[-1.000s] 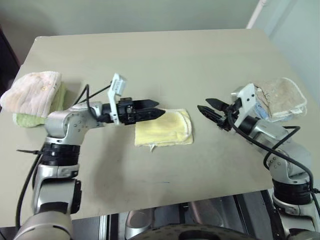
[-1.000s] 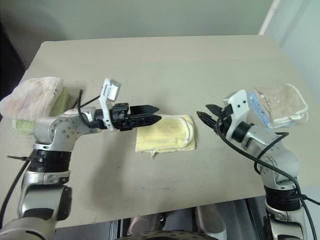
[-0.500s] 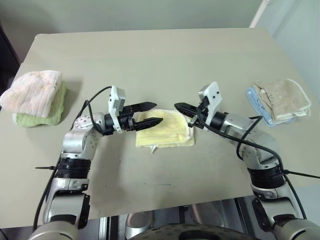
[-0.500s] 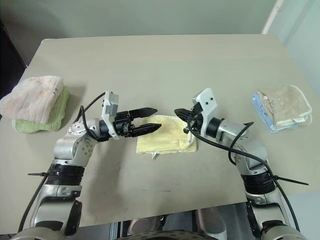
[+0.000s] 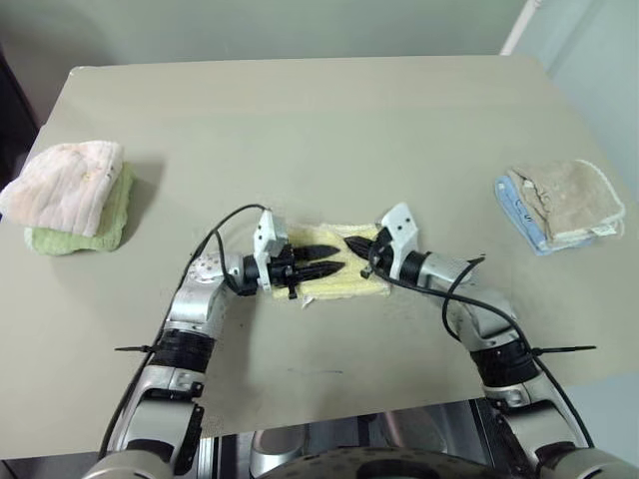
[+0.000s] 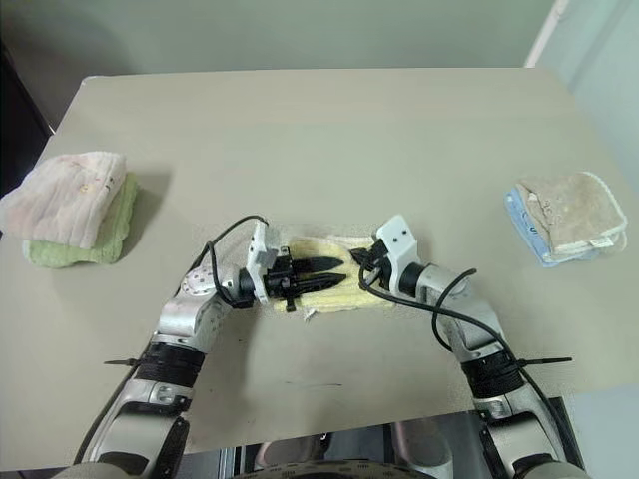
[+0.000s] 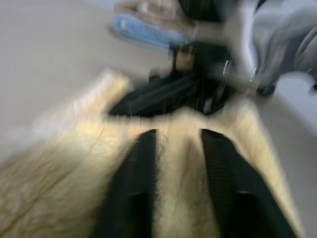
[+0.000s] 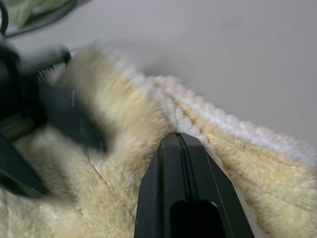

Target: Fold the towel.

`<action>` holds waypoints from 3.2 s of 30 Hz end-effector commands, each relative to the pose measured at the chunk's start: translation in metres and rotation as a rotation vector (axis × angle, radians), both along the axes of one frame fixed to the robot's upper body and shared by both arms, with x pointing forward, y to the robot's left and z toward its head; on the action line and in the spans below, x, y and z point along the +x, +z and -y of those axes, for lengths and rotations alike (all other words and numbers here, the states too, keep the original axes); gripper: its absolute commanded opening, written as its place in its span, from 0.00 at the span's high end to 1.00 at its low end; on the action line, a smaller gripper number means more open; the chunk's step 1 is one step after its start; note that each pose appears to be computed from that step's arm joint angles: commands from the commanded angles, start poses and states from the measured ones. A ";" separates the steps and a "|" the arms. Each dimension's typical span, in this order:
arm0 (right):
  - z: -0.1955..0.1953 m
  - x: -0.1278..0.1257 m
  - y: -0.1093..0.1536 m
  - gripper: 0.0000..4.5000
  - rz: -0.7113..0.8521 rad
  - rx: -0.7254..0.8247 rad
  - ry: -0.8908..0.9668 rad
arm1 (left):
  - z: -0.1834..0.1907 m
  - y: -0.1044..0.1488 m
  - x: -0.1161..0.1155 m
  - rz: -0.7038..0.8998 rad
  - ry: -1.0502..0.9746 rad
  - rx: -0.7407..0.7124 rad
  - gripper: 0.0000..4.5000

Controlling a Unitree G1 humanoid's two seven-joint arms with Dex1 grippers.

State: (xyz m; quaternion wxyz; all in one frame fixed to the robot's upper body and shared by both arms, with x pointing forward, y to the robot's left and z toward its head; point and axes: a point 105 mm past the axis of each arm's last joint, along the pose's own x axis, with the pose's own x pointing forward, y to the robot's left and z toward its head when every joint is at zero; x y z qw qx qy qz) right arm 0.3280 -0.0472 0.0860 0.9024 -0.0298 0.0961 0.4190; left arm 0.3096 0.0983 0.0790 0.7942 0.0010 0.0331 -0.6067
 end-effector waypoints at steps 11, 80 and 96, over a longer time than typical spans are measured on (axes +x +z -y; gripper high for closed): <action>0.017 0.014 0.009 1.00 0.063 0.015 -0.068 | 0.005 -0.016 0.004 -0.011 0.004 -0.047 0.85; 0.082 -0.026 0.025 0.00 -0.620 0.150 0.067 | -0.069 0.060 -0.013 0.234 0.042 0.069 0.01; 0.028 -0.032 0.037 0.00 -0.734 0.249 0.308 | -0.066 0.063 -0.007 0.305 0.086 0.053 0.01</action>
